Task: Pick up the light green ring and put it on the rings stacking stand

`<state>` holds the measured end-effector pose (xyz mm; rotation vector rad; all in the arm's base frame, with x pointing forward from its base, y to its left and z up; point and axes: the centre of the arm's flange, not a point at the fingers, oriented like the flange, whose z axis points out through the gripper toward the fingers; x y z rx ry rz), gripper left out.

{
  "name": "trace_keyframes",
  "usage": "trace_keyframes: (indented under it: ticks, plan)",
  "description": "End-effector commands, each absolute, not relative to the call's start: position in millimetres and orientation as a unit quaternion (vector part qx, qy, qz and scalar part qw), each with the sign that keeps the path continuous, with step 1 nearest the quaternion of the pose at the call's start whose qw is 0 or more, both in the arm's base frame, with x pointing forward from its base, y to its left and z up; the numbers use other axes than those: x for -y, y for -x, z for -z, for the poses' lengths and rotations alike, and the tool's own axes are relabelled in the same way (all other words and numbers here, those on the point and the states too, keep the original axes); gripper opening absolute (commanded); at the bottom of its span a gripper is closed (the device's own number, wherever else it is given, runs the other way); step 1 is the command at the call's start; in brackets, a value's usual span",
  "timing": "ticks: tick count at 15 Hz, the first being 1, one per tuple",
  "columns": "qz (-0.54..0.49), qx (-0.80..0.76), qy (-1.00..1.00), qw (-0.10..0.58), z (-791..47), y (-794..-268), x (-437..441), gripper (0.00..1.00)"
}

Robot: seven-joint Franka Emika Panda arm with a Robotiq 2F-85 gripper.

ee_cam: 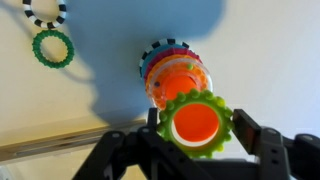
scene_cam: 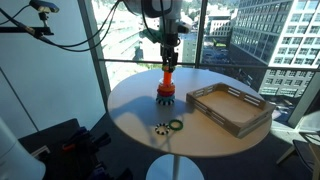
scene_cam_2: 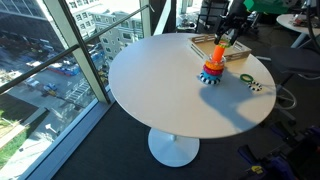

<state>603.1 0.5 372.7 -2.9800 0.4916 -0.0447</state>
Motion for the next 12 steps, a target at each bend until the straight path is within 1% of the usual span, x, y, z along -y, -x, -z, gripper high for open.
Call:
trace_keyframes:
  ticks: [1, 12]
  plan:
    - [0.009, -0.160, 0.987, 0.030, -386, -614, -10, 0.50]
    - [-0.006, -0.156, 0.988, 0.011, -374, -623, -15, 0.50]
